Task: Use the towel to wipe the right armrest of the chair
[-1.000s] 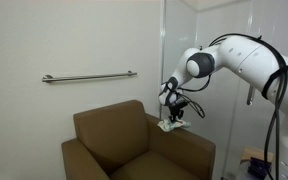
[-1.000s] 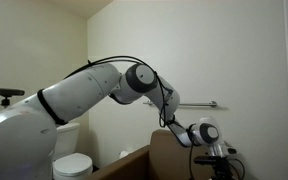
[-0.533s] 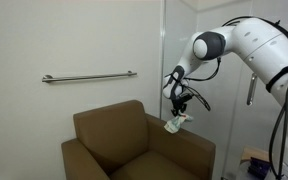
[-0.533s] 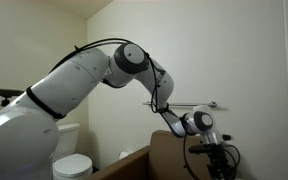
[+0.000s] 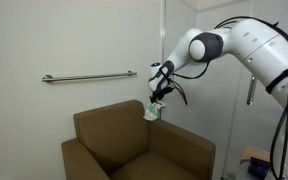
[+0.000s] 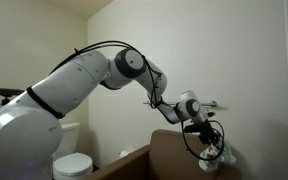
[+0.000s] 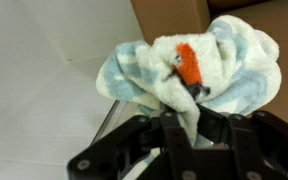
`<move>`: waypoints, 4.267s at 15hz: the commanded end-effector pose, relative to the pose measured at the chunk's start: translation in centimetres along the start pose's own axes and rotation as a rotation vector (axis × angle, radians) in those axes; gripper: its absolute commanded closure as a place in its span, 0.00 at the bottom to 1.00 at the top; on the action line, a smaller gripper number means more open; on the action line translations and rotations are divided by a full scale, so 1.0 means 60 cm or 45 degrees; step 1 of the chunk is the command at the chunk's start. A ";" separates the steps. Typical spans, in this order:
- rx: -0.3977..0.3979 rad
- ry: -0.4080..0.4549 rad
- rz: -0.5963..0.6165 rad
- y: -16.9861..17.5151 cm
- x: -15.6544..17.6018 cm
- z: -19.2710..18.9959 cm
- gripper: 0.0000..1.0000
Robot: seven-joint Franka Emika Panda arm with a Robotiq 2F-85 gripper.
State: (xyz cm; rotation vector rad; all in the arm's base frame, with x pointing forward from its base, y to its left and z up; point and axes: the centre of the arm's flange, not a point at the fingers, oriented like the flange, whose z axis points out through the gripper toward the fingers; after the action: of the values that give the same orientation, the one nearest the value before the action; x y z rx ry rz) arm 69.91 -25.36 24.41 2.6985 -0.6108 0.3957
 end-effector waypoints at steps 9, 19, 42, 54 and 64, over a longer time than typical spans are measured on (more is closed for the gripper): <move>-0.035 -0.428 0.059 -0.013 -0.170 0.246 0.93; -0.133 -0.499 0.277 0.198 -0.227 0.078 0.93; 0.045 -0.213 0.138 0.032 -0.128 0.120 0.93; -0.022 -0.613 -0.075 0.242 -0.397 0.213 0.93; -0.031 -0.802 -0.195 0.324 -0.471 0.101 0.93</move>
State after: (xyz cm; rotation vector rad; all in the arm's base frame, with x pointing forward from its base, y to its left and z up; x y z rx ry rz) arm 34.07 -36.79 10.72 2.7482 -0.5962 -0.6647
